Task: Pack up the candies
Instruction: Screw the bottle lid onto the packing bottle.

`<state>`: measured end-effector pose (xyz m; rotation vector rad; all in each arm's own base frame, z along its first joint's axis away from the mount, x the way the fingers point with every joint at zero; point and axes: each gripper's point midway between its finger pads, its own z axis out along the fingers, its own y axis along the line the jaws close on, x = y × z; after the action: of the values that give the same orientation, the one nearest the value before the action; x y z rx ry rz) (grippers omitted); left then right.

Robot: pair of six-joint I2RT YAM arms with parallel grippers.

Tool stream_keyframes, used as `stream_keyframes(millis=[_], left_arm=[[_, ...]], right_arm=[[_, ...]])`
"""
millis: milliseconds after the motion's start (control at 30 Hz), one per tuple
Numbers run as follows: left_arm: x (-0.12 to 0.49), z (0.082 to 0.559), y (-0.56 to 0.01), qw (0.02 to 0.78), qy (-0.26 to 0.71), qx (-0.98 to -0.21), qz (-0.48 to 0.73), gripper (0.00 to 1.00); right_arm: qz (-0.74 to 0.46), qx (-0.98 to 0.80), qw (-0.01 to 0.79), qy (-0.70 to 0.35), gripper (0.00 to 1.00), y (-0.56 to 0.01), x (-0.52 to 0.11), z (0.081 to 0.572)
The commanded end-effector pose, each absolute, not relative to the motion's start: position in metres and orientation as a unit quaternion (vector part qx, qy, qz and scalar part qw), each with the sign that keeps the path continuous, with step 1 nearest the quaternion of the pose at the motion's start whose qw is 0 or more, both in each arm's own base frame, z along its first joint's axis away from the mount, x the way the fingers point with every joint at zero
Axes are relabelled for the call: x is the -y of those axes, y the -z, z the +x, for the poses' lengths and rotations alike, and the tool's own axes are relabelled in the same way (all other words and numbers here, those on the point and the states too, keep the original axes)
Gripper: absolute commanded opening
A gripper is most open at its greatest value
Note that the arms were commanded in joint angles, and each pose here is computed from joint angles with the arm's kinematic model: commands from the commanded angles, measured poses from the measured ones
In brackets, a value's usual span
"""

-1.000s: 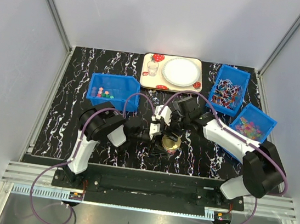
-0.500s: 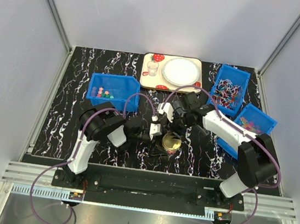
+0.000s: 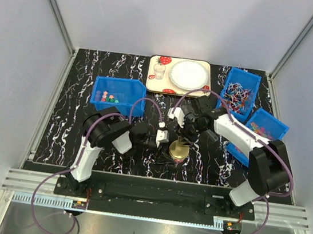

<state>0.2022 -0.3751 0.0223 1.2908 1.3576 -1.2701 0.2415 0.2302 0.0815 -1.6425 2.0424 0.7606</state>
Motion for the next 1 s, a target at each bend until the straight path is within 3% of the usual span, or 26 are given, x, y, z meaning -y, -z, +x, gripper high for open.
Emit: stream_keyframes(millis=[0, 367, 800, 900, 967], left_arm=[[0.385, 0.220, -0.087, 0.551, 0.497, -0.429, 0.515, 0.72], [0.385, 0.221, -0.088, 0.553, 0.496, -0.431, 0.513, 0.71], [0.385, 0.220, -0.088, 0.552, 0.496, -0.430, 0.514, 0.72], [0.385, 0.220, -0.089, 0.553, 0.495, -0.429, 0.514, 0.71], [0.385, 0.221, -0.089, 0.554, 0.495, -0.429, 0.514, 0.72]], right_arm=[[-0.584, -0.746, 0.176, -0.267, 0.39, -0.087, -0.213, 0.222], [-0.583, -0.752, 0.175, -0.252, 0.38, -0.095, -0.198, 0.205], [-0.573, -0.738, 0.266, -0.238, 0.41, -0.127, -0.224, 0.254], [-0.568, -0.739, 0.279, -0.233, 0.43, -0.124, -0.230, 0.265], [-0.572, -0.739, 0.279, -0.222, 0.52, -0.116, -0.229, 0.266]])
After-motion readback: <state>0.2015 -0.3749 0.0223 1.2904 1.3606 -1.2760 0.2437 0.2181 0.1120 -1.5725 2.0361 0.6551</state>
